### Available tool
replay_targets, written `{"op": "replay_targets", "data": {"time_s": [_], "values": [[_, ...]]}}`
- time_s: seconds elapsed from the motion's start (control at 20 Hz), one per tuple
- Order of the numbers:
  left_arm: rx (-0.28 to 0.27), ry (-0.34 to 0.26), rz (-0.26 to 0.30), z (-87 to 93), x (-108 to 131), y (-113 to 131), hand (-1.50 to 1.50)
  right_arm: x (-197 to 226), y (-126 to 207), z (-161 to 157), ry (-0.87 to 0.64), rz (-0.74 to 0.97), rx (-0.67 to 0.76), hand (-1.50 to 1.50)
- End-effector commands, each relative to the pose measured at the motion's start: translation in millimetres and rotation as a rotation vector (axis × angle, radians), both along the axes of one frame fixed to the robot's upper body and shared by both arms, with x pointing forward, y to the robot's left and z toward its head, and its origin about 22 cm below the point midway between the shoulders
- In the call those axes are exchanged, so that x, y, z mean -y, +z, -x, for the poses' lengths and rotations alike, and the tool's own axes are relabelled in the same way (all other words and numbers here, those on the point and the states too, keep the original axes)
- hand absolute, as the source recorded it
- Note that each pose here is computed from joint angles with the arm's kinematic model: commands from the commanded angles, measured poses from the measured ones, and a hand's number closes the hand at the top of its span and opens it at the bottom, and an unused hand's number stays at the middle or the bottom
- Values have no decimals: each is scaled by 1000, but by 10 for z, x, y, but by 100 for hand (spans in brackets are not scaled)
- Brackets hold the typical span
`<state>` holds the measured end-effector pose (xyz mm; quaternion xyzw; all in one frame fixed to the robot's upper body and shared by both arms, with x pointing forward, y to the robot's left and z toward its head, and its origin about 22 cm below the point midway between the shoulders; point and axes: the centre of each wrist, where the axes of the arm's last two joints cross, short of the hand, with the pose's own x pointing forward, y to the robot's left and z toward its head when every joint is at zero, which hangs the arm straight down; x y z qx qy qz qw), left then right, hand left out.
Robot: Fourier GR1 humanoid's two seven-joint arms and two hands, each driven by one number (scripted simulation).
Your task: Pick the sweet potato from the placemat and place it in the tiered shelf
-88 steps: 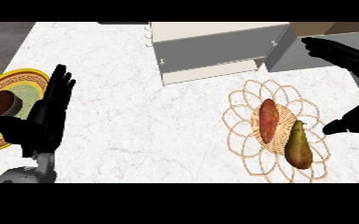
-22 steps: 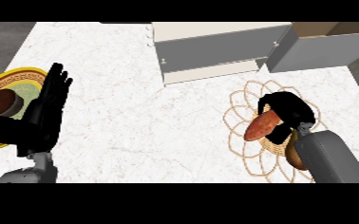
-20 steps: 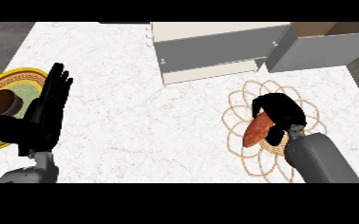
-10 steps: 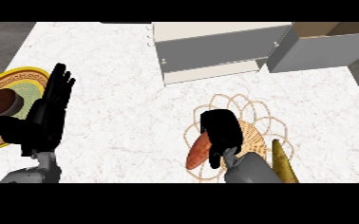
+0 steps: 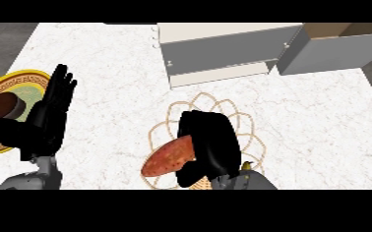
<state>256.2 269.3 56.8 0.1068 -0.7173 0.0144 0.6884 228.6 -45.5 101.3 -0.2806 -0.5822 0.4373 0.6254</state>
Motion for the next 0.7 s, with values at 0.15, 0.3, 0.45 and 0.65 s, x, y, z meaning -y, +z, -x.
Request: {"op": "replay_targets", "data": {"time_s": [0.15,0.3,0.45,0.65], "values": [[-13,8,7,32,36,-78,0,93,836,186,-190,-211,215,150],[-25,9,20,65,-88,47,0,122,1100,176,-267,-199,267,150],[-9,30,6,-107,-28,40,0,200,1274,192,-307,-121,292,150],[-11,4,-16,7,-27,-48,0,261,1279,-58,-340,-163,310,150]]}}
